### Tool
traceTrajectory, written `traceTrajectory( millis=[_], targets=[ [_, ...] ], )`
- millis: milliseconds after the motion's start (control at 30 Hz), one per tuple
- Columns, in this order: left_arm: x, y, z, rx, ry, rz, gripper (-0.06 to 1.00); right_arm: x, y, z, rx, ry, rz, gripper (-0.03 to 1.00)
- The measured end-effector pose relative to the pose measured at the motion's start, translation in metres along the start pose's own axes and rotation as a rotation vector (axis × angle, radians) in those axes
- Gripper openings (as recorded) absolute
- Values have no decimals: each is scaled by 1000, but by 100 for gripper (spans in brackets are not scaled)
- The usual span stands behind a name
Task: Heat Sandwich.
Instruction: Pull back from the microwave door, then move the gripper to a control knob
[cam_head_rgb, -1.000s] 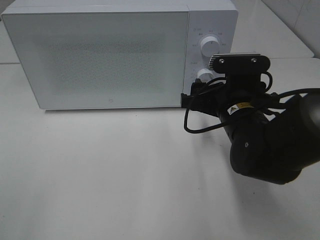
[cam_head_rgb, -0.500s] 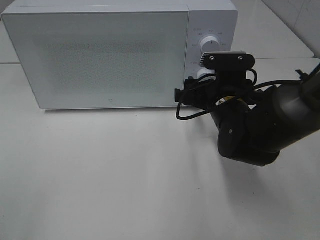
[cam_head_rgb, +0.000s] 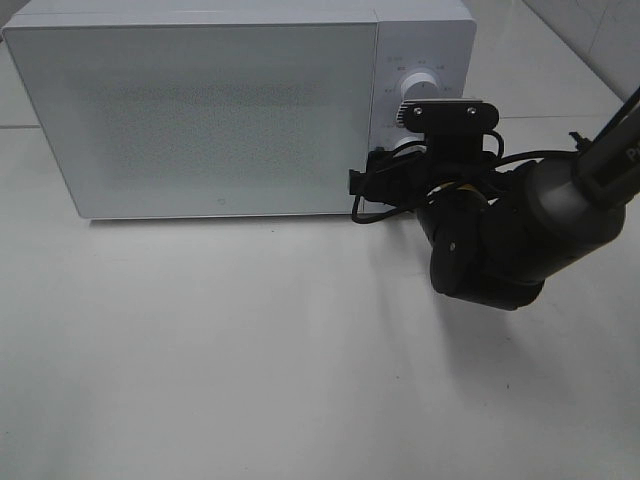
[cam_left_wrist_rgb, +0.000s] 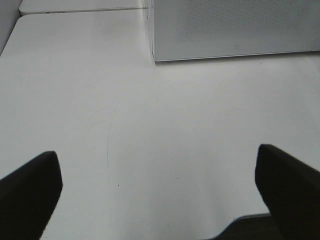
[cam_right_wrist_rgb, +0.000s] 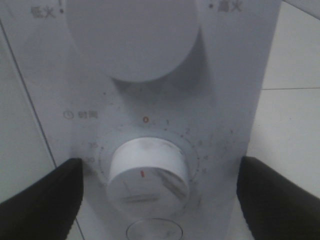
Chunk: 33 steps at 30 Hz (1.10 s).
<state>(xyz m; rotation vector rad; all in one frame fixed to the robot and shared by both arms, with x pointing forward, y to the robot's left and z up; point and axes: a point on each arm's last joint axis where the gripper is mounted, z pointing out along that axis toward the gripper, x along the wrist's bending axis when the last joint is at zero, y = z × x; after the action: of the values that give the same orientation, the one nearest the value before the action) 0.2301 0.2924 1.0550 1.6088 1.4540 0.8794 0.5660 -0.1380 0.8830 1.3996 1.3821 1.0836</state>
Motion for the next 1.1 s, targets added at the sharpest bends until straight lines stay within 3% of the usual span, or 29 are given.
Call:
traceTrajectory(
  millis=[233,367,500,533,600,1100],
  targets=[
    [0,0,0,0,0,0,97,-1,0,0,-1,0,2,76],
    [0,0,0,0,0,0,97,-1,0,0,0,-1,5,70],
    [0,0,0,0,0,0,97,-1,0,0,0,-1,5,53],
    [0,0,0,0,0,0,97,-1,0,0,0,-1,5,53],
    [0,0,0,0,0,0,97,1,0,0,-4,15,-5,40],
    [0,0,0,0,0,0,97,1,0,0,-4,15,-4,40]
  ],
)
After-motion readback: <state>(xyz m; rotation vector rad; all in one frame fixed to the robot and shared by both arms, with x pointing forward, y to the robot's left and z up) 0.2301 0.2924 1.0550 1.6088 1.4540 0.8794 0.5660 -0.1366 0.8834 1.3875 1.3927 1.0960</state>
